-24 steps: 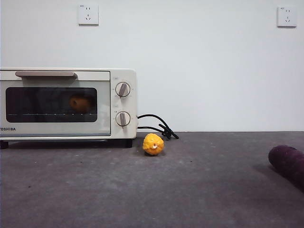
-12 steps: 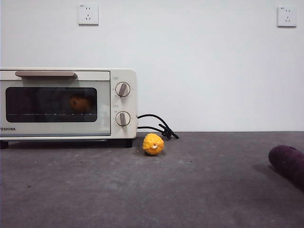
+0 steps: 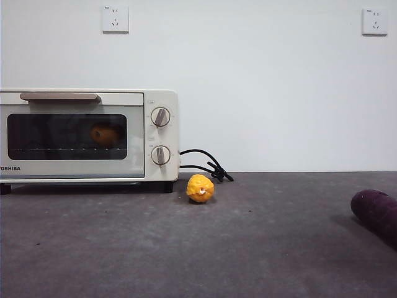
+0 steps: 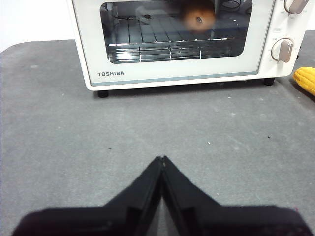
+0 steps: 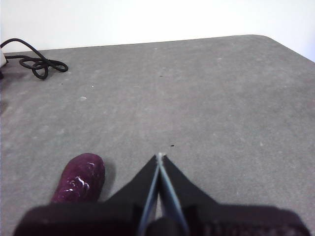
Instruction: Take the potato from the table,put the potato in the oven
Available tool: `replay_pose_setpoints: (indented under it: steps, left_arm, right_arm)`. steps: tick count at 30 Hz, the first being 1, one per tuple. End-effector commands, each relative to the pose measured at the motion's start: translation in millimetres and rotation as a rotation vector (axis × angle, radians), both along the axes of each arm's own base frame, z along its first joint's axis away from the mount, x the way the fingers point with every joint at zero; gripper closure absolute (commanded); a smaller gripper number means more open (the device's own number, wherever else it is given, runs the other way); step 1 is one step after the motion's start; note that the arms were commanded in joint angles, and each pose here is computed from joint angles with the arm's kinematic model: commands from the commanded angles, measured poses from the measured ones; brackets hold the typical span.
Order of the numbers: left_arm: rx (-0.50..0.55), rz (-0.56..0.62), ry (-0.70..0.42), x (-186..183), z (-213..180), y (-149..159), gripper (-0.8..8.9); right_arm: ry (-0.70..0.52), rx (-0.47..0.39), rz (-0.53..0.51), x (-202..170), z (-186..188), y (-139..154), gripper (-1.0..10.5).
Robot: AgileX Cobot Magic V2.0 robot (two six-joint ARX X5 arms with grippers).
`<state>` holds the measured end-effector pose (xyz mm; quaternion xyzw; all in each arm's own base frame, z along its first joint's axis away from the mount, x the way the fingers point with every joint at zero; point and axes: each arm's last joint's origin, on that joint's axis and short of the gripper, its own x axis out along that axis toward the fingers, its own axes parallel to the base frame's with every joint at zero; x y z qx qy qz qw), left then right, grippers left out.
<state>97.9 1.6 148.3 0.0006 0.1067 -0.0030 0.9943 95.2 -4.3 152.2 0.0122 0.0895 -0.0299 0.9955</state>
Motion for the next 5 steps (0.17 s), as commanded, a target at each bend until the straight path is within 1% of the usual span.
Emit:
replay_pose_setpoints:
  steps: [1,5]
  left_arm:
    - [-0.007,-0.004,0.001,0.5,-2.4,-0.3,8.17]
    - [-0.007,-0.004,0.001,0.5,-2.4,-0.3,8.17]
  right_arm:
    - [0.001,0.010,-0.002,0.5,-2.6,0.0,9.5]
    - [0.001,0.010,-0.002,0.5,-2.6,0.0,9.5]
